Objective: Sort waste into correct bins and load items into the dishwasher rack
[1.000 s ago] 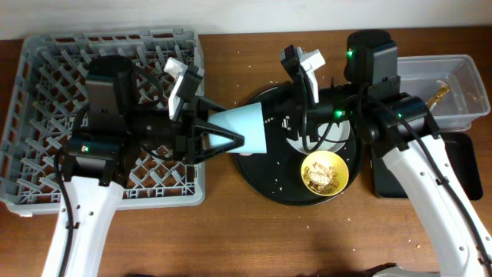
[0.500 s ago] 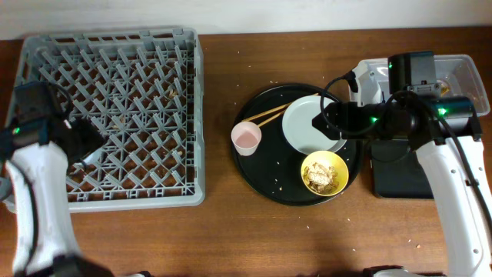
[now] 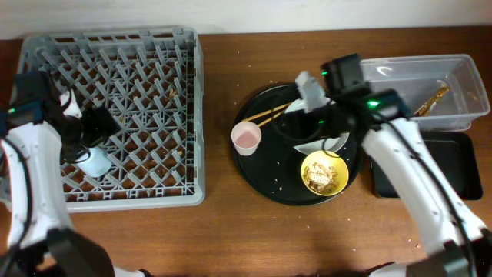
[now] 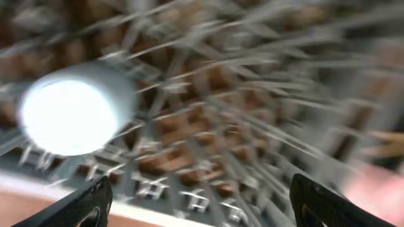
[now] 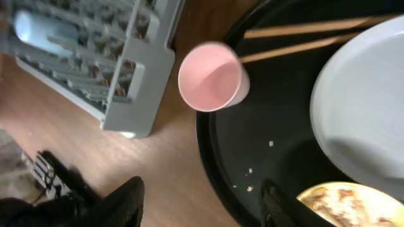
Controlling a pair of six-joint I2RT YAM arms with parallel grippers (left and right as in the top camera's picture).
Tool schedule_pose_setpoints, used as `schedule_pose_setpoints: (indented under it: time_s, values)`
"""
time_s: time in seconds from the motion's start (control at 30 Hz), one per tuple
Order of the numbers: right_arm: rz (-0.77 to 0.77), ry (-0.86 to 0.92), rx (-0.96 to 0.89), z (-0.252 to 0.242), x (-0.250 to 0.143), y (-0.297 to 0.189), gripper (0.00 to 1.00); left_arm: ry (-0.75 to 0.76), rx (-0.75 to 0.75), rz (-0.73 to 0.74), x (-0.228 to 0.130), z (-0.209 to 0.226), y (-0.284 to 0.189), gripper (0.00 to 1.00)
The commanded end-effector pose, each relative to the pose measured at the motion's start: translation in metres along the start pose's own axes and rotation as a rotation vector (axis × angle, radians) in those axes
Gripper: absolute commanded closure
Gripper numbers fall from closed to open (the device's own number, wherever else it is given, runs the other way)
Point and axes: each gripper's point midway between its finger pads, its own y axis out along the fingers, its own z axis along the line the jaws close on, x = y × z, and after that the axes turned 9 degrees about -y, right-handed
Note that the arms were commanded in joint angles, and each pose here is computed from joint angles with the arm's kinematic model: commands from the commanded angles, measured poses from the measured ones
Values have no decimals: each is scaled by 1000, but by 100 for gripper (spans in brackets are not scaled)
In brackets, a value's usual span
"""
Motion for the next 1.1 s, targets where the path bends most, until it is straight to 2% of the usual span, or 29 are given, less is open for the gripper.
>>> schedule_pose_setpoints:
  time_s: [0.0,0.07,0.1,0.17,0.2,0.27,0.3,0.4,0.43,0.47,0.53,0.63,0.67,0.7,0.73,0.8,0.9,0.93,0.97,1.0,1.03,1.07]
  values:
    - [92,23,-184,-31,-5,75,51,310,-312,-99,-30,-80,-73,4]
    - [118,14,-171,-35,-7,126,53,354,-381,-71,-55,-99,-88,2]
    - [148,48,-179,-42,-16,150,63,381,-439,-15,-71,-113,-88,1]
    - [168,65,-205,-51,-22,158,89,424,-530,37,-89,-134,-92,1]
    - [161,65,-204,-48,-18,150,96,445,-555,46,-94,-142,-93,1]
    - [114,90,-155,-34,-1,95,96,493,-649,71,-106,-162,-101,1]
    - [40,59,-33,-13,14,51,96,511,-751,93,-113,-175,-112,1]
    - [-338,-315,471,71,42,-93,96,558,-1081,209,-129,-211,-142,1]
    - [-401,-385,556,90,40,-117,96,583,-1164,263,-139,-222,-148,1]
    - [-427,-413,622,102,39,-128,96,630,-1274,335,-156,-235,-159,1]
    - [-455,-481,726,123,40,-136,96,735,-1354,410,-188,-254,-167,1]
    - [-478,-562,741,140,44,-134,96,799,-1390,458,-211,-263,-173,2]
    - [-482,-574,714,140,47,-130,96,833,-1474,496,-220,-264,-188,2]
    - [-488,-569,700,139,51,-129,96,854,-1511,517,-226,-265,-194,9]
    - [-497,-577,697,139,54,-130,96,860,-1514,526,-229,-266,-195,16]
    - [-508,-588,694,140,55,-131,96,868,-1517,538,-234,-267,-196,23]
    - [-517,-599,692,140,57,-132,96,873,-1517,545,-237,-267,-196,23]
    - [-511,-582,696,140,57,-132,95,874,-1491,527,-235,-269,-191,28]
    - [-510,-581,696,140,57,-132,82,875,-1467,510,-234,-270,-186,33]
    - [-509,-577,696,140,57,-132,53,874,-1437,488,-232,-271,-181,33]
    - [-508,-559,691,136,58,-133,44,847,-1362,456,-225,-272,-168,34]
    - [-525,-476,645,113,64,-142,40,796,-1203,373,-206,-267,-141,36]
